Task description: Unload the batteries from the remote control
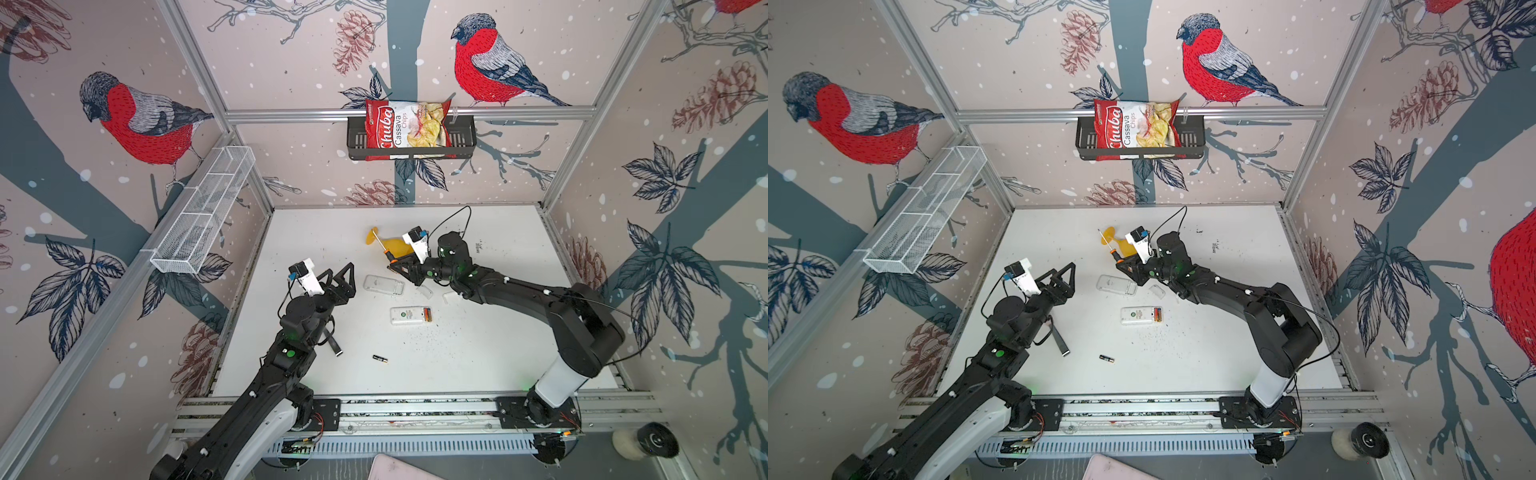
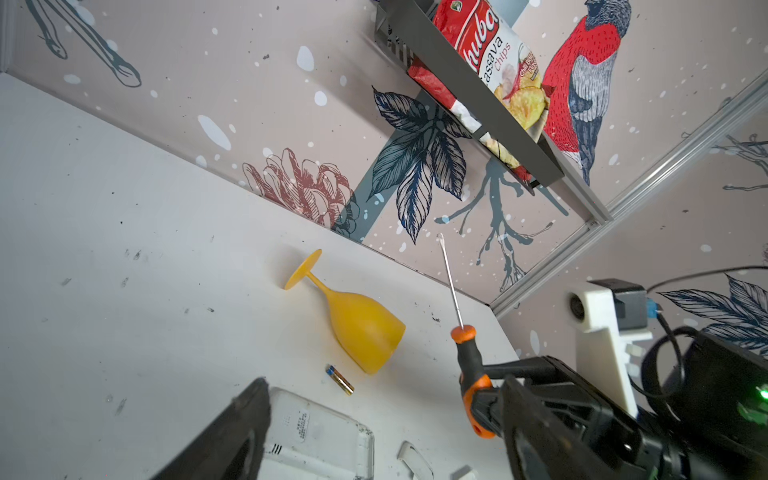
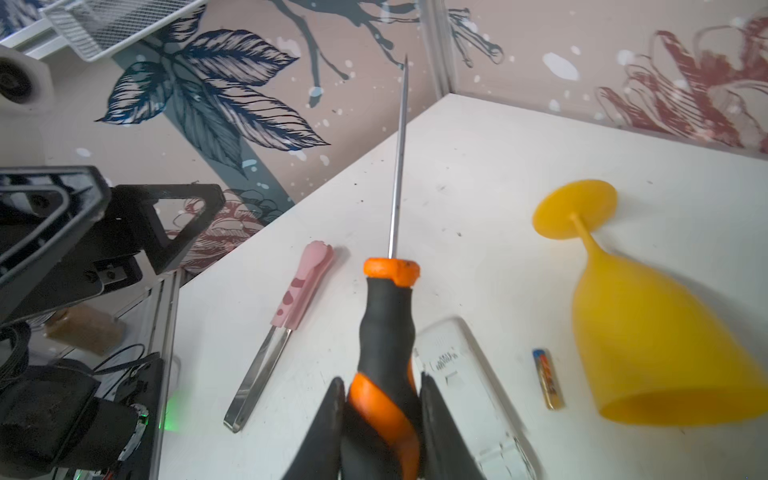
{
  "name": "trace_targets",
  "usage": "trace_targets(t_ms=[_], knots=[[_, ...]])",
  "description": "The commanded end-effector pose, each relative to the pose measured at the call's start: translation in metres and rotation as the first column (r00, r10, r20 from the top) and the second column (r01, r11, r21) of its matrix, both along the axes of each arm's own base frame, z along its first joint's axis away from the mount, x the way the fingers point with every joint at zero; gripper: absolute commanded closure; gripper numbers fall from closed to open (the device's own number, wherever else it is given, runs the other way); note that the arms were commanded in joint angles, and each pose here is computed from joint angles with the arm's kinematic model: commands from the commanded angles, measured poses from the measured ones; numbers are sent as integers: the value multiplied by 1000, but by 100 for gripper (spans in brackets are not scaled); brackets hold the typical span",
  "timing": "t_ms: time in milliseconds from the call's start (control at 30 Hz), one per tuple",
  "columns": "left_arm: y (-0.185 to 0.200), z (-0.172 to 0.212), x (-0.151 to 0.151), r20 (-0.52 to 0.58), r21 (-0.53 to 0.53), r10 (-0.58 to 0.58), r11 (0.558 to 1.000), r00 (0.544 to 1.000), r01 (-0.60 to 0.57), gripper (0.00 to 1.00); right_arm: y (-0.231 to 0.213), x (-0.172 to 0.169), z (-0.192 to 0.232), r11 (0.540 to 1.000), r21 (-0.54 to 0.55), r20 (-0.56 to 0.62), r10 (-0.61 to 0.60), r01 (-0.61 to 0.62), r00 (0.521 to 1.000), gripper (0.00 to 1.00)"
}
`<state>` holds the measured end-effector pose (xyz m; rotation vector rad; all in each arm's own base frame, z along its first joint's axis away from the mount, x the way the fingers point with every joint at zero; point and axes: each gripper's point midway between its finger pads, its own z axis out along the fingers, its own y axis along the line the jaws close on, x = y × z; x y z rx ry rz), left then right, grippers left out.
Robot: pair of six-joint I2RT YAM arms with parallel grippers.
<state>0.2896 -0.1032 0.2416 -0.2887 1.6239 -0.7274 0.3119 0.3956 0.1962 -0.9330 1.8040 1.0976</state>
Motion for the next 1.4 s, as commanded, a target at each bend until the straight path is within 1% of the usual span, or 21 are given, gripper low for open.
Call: trace_targets(t_ms=[0, 100, 300, 467, 633, 933, 1100, 1367], knots=[[5, -8, -4, -24, -6, 12, 1000, 1000, -12, 15, 16, -5, 11, 996, 37, 55, 79, -81, 995, 100], [8, -12, -4, -38, -6, 25, 1000, 999, -25, 15, 21, 0, 9, 998, 23, 90, 48, -50, 995, 100], [11, -18, -1, -52, -9, 33, 999, 998, -34, 14, 24, 2, 8, 998, -21, 214, -47, 52, 976, 100], [8, -23, 5, -64, -17, 19, 1000, 998, -20, 15, 28, -2, 8, 988, -71, 314, -106, 135, 944, 100], [3, -21, 12, -54, -42, -4, 999, 999, 2, 15, 28, -1, 5, 972, -105, 388, -155, 210, 908, 100], [-10, -17, 22, -32, -68, -54, 996, 998, 52, 16, 26, -1, -3, 947, -144, 463, -191, 286, 866, 100], [-16, -15, 28, -25, -82, -81, 994, 996, 79, 17, 24, -2, -5, 928, -156, 522, -213, 338, 826, 100], [-25, -15, 34, -16, -100, -115, 989, 993, 113, 18, 21, 0, -12, 898, -179, 583, -231, 401, 779, 100]])
